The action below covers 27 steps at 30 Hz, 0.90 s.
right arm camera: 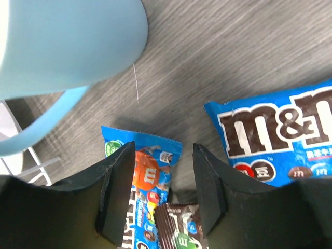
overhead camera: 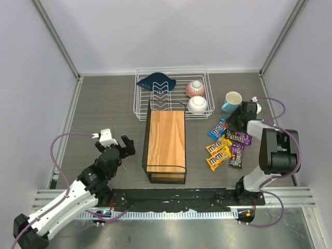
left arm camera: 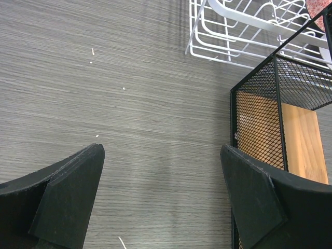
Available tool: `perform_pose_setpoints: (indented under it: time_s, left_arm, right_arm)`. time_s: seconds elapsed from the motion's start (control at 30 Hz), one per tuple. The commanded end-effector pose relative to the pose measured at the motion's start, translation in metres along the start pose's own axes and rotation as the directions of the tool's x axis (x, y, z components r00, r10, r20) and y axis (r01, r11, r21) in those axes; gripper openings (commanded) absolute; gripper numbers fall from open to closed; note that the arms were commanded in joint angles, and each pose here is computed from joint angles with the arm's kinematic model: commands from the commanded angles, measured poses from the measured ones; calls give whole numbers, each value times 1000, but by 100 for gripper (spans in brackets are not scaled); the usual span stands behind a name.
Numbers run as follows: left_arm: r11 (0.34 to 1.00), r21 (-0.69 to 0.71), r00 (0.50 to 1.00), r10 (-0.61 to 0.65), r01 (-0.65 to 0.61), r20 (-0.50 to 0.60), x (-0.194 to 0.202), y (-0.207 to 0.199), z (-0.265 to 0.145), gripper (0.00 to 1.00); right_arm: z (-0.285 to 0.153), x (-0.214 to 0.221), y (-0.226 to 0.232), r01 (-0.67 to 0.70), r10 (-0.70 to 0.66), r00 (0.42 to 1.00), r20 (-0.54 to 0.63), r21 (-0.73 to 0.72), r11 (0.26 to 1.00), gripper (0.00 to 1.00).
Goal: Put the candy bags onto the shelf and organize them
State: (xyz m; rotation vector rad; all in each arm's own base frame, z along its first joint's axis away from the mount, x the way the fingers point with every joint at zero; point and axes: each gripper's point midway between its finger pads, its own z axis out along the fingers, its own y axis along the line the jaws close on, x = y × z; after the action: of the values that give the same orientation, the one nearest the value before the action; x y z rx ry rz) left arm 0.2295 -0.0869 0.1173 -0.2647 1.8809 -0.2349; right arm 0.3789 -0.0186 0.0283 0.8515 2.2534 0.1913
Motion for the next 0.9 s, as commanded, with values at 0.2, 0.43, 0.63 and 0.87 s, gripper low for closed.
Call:
perform_pose_setpoints:
  time_s: [0.2,0.43,0.63,0.87]
  left_arm:
    - [999,5,998,-39,38,52,-12,-2,-1,100]
    - [999,6,998,-40,39,53,-12,-2,-1,100]
    - [999,5,998,-36,36,47,-11,-2,0,100]
    - [997,-48,996,-62,65,59,-21,6,-6,100]
  right_arm:
    - [17,13,10,-45,41,998,-48,-74,996,44]
    - [17,17,8,-45,41,998,-52,-79,996,27]
    - [13,16,11,-48,43,998,-50,-103,993,5]
    - [-15,2,26,-54,53,999,-7,-171,984,1]
